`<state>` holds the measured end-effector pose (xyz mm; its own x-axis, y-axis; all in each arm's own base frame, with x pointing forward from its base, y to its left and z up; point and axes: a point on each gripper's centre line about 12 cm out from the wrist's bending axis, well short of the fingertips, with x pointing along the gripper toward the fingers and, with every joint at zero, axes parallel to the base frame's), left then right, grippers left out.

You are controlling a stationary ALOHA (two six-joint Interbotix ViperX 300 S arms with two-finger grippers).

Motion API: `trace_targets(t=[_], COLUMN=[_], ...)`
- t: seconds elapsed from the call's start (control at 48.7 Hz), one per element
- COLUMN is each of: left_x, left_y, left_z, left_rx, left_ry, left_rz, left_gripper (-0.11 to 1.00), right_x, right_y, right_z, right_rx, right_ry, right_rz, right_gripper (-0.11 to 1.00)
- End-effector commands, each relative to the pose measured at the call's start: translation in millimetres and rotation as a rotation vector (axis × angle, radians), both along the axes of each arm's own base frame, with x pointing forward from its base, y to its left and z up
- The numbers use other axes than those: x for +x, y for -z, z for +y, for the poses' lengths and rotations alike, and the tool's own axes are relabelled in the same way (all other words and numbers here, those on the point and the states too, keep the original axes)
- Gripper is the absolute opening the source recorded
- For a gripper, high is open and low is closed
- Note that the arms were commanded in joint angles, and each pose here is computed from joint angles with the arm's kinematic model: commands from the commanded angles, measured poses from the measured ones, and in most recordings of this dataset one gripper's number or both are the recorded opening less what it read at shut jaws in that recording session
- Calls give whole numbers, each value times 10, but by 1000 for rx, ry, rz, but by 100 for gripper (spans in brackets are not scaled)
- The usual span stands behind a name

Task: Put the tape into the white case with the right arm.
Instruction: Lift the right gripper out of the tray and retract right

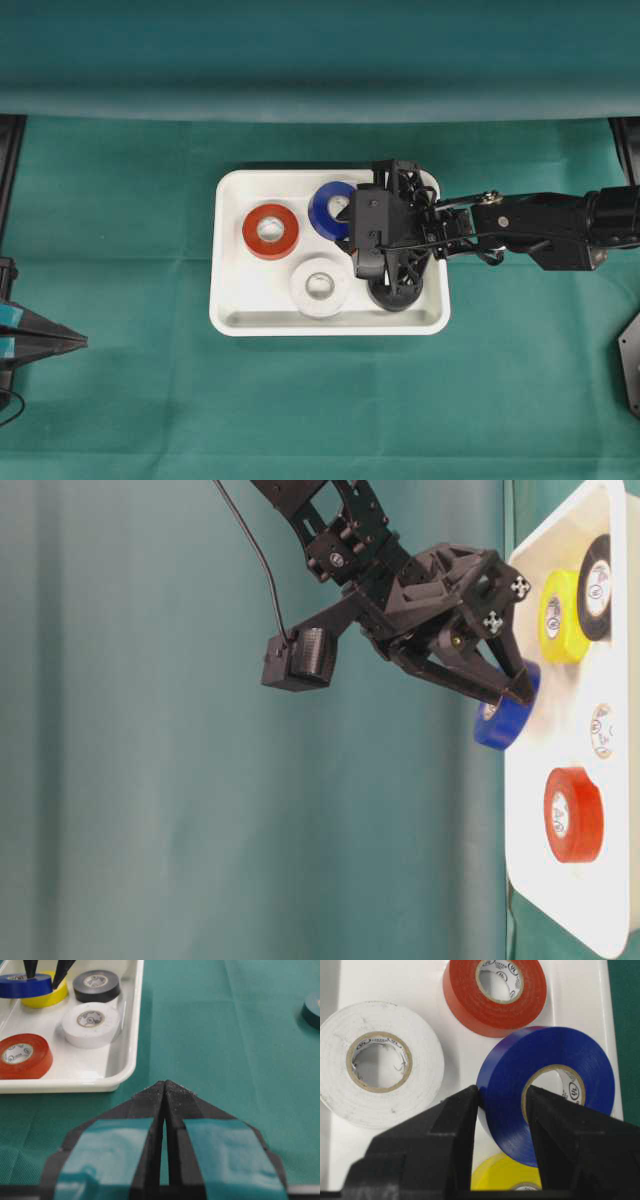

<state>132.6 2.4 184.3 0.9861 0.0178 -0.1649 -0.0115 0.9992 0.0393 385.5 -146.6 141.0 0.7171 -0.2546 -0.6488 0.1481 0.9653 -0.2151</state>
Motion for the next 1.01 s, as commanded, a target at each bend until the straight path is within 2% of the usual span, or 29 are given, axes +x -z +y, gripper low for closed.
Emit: trace_targets(t=[0.0,0.062,0.185,0.226,0.308,0.534,0.985], left_x=[12,12,12,12,12,12,11], left_y=[-40,-40,-40,-40,-40,-40,-33], left_z=[4,4,4,4,4,4,4], left_rx=[-1,-1,0,0,-1,0,-1], left_ry=[-3,-3,-3,-3,-3,-3,-3], left_rz=[-8,-8,-8,-8,-8,-8,-6], left_gripper=[0,0,0,0,0,0,0], right_x=[58,54,46,34,11,-192,-1008], right_y=[-135,-138,-140,-144,-163,-194,-229], right_z=[-23,-26,-18,-13,-5,71,386], right_rx=[-13,-12,-9,-11,-10,-5,6], right_ry=[-3,2,-1,-2,1,6,10], right_rz=[-39,-37,-41,-41,-43,-36,-29], right_gripper=[7,20,57,66,63,63,63])
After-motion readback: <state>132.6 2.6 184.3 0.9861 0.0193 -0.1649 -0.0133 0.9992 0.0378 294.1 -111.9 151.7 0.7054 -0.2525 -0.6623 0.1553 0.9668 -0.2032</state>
